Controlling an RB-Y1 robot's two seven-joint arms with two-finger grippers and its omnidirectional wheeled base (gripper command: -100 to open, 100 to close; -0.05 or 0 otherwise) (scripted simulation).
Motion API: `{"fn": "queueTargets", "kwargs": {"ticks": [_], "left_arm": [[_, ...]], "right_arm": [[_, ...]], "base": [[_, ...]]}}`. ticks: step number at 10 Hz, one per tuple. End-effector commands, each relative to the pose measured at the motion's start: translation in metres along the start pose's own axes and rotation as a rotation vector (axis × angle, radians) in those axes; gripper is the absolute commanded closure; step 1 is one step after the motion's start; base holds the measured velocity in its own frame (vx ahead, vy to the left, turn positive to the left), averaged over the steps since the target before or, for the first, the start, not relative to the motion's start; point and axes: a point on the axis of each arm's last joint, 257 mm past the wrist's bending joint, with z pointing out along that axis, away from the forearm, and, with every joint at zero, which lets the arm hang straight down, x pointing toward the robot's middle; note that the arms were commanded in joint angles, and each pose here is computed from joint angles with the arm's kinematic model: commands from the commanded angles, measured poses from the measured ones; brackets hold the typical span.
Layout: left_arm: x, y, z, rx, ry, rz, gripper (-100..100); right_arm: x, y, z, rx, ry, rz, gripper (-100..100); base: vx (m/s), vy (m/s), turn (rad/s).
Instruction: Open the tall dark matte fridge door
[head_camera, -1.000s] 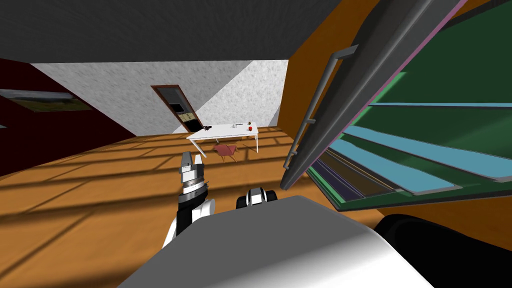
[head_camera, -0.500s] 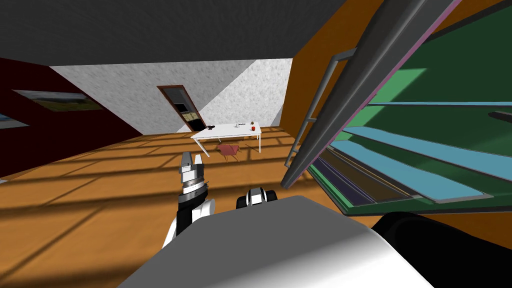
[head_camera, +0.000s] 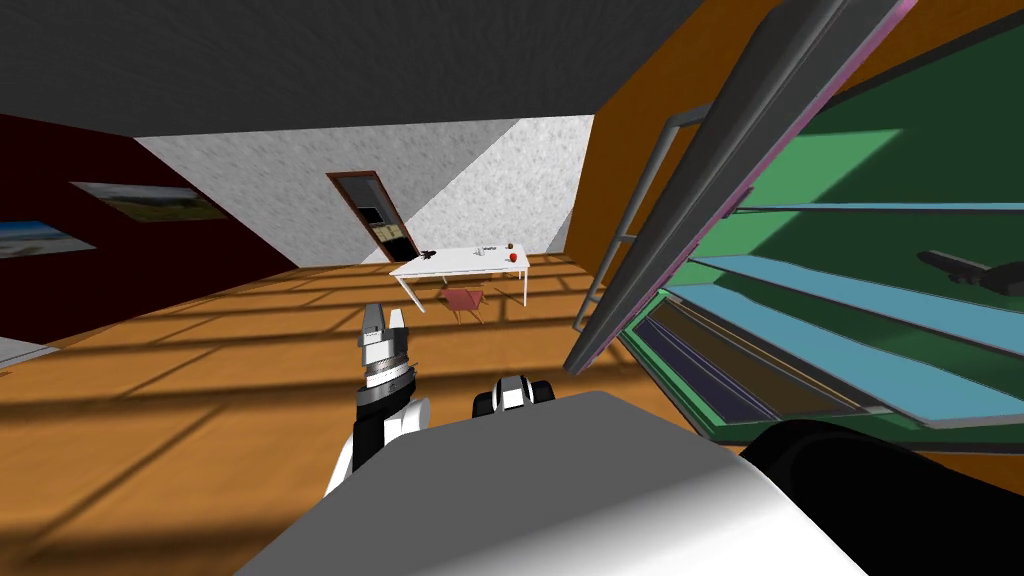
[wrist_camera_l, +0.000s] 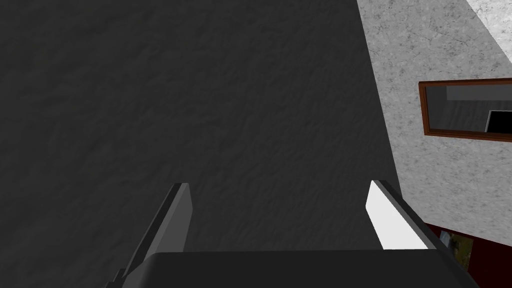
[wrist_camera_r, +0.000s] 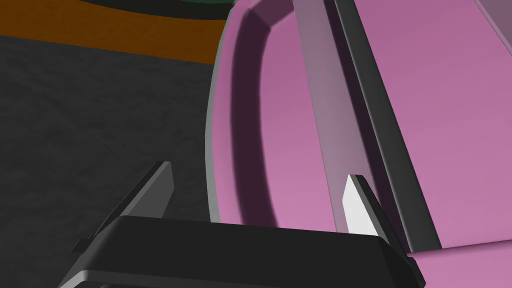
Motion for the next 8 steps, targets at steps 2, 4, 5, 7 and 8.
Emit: {"fn": "queueTargets", "kwargs": {"ticks": [2,4,5,7,8], "left_arm": [[0.0,0.0,0.0,0.0,0.0,0.0,0],[0.0,0.0,0.0,0.0,0.0,0.0,0],[0.0,0.0,0.0,0.0,0.0,0.0,0],[0.0,0.0,0.0,0.0,0.0,0.0,0],[0.0,0.0,0.0,0.0,0.0,0.0,0]], "right_arm": [[0.027,0.027,0.001,0.003,0.027,0.082,-100],[0.028,0.03,0.002,0.001,0.028,0.086,-100],[0.023,0.021,0.005,0.0,0.027,0.088,-100],[0.018,0.017,0.005,-0.003,0.022,0.087,-100],[0.009,0.008,0.007,-0.007,0.015,0.088,-100]], "base": [[0.033,0.084,0.057],[0.034,0.069,0.041],[0.08,-0.037,-0.016],[0.037,-0.015,-0.028],[0.046,-0.002,-0.107]]}}
